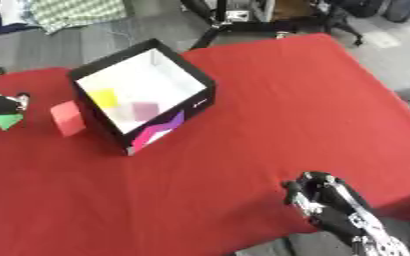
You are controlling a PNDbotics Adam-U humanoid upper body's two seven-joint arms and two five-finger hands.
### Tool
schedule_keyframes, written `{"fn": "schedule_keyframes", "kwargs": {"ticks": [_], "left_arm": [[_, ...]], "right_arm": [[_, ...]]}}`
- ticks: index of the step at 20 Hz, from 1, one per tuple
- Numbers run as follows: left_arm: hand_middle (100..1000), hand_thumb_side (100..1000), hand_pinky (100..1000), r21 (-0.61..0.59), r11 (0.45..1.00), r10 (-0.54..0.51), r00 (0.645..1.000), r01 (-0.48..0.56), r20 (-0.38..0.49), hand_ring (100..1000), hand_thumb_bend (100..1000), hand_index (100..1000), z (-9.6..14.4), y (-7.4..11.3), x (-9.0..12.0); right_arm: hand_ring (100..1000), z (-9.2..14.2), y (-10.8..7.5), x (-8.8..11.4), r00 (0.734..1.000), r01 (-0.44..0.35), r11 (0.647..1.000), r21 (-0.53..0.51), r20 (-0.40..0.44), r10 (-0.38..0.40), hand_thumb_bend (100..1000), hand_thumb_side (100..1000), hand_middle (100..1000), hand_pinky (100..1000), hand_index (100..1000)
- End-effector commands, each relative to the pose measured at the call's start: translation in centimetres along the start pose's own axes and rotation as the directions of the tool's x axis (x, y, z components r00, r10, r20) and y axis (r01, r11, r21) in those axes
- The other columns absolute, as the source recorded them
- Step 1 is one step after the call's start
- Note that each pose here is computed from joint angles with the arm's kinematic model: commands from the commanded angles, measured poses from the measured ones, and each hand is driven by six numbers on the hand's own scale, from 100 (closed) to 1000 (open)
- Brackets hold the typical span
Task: Pick up objects on the table and place them in the box.
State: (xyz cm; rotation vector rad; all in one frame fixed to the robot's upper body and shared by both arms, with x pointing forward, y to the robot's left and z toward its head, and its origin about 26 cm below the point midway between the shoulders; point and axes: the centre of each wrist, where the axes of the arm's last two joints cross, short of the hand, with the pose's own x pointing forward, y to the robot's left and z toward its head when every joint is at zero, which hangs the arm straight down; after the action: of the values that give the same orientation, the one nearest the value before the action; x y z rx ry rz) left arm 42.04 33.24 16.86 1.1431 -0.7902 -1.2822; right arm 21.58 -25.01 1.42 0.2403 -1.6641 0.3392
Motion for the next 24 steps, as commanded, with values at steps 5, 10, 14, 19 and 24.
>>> {"fn": "schedule_keyframes", "kwargs": {"ticks": [5, 10, 14, 19, 24], "left_arm": [[875, 789, 826, 0.048, 0.999, 0.025, 0.997, -0.022, -0.07, 806, 125, 1000, -0.1, 0.0, -2.0], [885, 716, 830, 0.125, 0.992, 0.048, 0.992, -0.034, -0.114, 809, 133, 1000, -0.1, -0.7, -2.4], [903, 771, 840, 0.092, 0.996, 0.03, 0.992, -0.018, -0.126, 829, 162, 1000, -0.1, -1.9, -3.1], [915, 809, 840, 0.135, 0.991, 0.033, 0.989, -0.013, -0.142, 829, 123, 1000, 0.0, -2.3, -3.4], [919, 796, 842, 0.218, 0.976, 0.046, 0.985, -0.009, -0.167, 832, 112, 1000, 0.1, -2.2, -3.6]], "right_arm": [[468, 0.2, -0.3, 0.2, 1.0, -0.02, 1.0, -0.003, 0.005, 0.02, 100, 198, 233, 854, 461], [468, 0.1, -0.3, 0.3, 1.0, -0.022, 1.0, -0.001, 0.007, 0.022, 100, 199, 233, 854, 461], [468, 0.0, -0.3, 0.4, 1.0, -0.022, 1.0, 0.003, 0.014, 0.022, 100, 199, 233, 854, 461], [468, -0.1, -0.2, 0.5, 1.0, -0.021, 1.0, 0.008, 0.021, 0.021, 100, 198, 232, 854, 461], [468, -0.5, 0.0, 0.8, 0.999, -0.018, 1.0, 0.013, 0.038, 0.018, 100, 198, 232, 854, 461]]}}
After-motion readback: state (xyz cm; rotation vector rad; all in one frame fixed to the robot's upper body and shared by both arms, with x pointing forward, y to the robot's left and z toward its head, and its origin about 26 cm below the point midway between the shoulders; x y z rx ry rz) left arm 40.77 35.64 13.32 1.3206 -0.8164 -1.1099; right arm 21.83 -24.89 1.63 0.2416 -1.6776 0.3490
